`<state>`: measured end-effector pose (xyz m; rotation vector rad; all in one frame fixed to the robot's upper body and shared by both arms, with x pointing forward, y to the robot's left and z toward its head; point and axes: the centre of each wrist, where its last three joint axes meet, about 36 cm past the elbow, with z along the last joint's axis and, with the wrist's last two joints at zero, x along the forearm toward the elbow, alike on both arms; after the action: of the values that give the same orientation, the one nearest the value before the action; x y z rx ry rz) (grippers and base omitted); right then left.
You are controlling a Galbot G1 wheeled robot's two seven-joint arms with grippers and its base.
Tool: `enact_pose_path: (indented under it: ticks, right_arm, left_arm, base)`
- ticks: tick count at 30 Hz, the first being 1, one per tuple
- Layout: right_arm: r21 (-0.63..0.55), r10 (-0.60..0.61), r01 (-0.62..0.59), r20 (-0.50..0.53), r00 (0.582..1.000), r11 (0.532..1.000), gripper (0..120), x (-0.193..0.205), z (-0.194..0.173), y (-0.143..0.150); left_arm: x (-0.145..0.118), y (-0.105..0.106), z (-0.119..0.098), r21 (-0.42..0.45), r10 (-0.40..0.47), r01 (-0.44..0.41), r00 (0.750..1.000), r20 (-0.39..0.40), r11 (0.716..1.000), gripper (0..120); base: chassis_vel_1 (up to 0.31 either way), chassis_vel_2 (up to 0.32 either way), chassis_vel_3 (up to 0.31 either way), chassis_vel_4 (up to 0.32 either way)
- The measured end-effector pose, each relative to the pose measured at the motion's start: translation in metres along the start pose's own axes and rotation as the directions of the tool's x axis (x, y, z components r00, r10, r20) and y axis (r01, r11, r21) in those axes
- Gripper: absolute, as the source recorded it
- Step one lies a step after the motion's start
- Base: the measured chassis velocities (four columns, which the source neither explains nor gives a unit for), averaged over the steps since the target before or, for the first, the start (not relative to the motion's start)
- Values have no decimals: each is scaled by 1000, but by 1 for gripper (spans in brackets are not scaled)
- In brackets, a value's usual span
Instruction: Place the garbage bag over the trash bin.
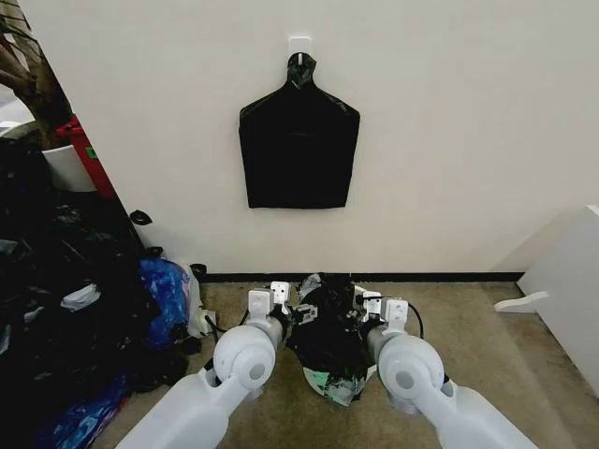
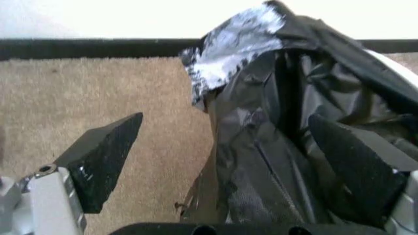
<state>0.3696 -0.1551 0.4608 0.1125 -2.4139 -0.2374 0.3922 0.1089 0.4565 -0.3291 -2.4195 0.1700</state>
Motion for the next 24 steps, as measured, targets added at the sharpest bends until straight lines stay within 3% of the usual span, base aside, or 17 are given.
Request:
enact_pose_path:
  ticks: [24]
  right_arm:
    - [-19,0,0,11,1000,1000,0,10,-4,-12]
  left_arm:
    - [-32,-19,16,-17,3,-5,993,-117,1000,100]
  base:
    - [0,0,0,0]
